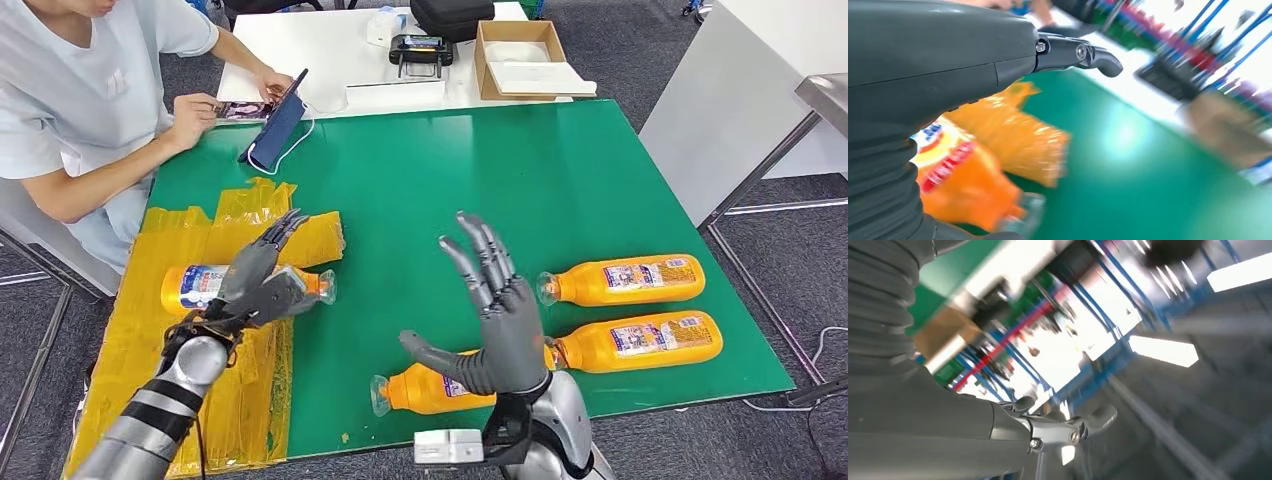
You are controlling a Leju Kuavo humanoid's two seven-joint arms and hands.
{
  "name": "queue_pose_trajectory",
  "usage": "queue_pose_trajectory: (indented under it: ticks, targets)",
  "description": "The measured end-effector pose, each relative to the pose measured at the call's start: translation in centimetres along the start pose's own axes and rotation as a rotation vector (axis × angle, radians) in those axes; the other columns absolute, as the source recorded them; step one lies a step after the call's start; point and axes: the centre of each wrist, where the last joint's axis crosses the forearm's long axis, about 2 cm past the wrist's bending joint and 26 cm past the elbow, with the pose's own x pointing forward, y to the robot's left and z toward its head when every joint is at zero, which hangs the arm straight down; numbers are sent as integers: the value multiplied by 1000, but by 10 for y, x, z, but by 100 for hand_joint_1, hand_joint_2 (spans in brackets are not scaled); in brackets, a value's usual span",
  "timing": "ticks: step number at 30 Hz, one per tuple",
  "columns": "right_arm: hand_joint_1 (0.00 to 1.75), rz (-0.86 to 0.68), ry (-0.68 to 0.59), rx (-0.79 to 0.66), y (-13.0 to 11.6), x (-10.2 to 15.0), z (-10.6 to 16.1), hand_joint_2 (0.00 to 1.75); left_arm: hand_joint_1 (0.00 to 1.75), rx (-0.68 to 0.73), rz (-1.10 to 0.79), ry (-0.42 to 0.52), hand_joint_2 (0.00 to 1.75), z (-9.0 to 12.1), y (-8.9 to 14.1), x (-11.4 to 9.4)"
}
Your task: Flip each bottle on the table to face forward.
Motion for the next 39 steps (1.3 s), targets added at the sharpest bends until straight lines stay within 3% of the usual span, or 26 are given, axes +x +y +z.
queue_pose_trajectory:
  ticks: [4,10,29,39]
  targets:
    - [0,38,45,126,8,-8,13,175,0,137,17,-105,175,20,-8,25]
    - [0,90,125,341,18,-18,32,175,0,267,60,-144,175,37,-10,44]
    - [0,290,310,717,32,-56,97,175,0,357,370,-139,175,52,-19,53]
    - [0,355,370,791,33,-74,112,175,0,361,399,-143,175,49,-24,58]
